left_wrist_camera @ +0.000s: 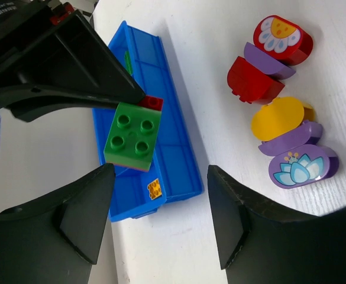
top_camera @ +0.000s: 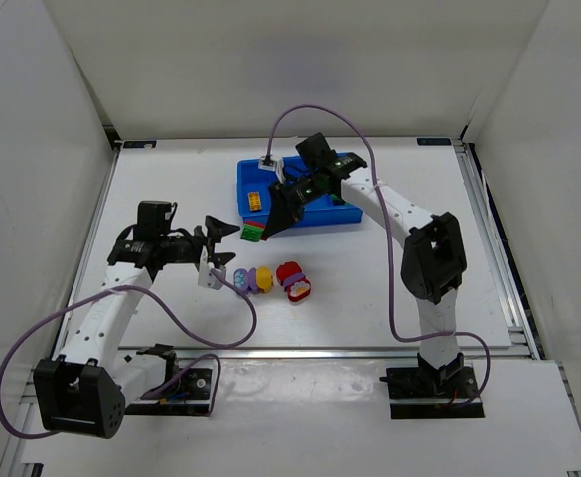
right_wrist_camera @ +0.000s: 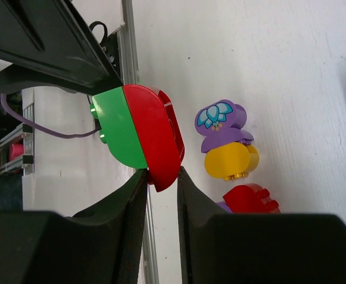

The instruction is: Sort the legos into containers by color

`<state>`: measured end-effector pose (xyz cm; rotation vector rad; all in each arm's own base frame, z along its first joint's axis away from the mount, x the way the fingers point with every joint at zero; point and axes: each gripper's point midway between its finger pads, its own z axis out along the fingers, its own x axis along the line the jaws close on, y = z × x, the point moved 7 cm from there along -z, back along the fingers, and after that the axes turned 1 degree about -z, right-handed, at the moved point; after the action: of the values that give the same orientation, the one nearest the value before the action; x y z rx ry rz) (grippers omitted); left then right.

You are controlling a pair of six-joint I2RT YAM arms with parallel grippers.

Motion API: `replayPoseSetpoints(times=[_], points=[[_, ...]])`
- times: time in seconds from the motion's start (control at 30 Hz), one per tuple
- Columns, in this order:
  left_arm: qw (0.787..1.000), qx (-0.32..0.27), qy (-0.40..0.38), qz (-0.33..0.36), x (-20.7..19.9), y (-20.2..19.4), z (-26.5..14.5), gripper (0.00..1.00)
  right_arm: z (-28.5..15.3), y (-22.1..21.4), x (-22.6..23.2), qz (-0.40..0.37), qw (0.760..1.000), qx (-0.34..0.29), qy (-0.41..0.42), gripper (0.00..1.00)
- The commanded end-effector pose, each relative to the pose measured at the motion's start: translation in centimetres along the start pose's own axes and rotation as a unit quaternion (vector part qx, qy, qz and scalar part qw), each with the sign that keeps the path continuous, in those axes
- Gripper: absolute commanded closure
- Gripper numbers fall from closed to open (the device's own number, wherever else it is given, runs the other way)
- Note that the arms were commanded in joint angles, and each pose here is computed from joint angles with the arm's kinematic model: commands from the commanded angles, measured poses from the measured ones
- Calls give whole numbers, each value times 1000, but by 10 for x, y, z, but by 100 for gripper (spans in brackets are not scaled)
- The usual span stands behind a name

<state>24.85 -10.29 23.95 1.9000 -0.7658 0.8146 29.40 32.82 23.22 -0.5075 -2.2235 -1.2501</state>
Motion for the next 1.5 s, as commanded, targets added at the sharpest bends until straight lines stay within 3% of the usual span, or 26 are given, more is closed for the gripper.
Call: replayPoseSetpoints(times=[0.0, 0.43, 0.63, 0.9, 1.1, 1.47], points=[[999, -31, 12, 30, 20, 10, 1, 26, 5, 13, 9, -23, 1000, -5, 16, 96], [998, -30, 18, 53, 27, 5, 5, 27, 20, 13, 8, -21, 999, 3, 30, 96], [998, -33, 17, 53, 27, 3, 6, 38, 21, 18, 10, -24, 999, -1, 35, 96], [998, -40, 14, 47, 28, 4, 9, 40, 23, 20, 13, -28, 999, -2, 39, 97], [998, -47, 12, 48, 28, 6, 11, 49, 24, 23, 14, -29, 999, -4, 43, 97], [997, -62, 9, 41, 30, 17, 16, 76, 26, 24, 8, -24, 999, -5, 27, 97]])
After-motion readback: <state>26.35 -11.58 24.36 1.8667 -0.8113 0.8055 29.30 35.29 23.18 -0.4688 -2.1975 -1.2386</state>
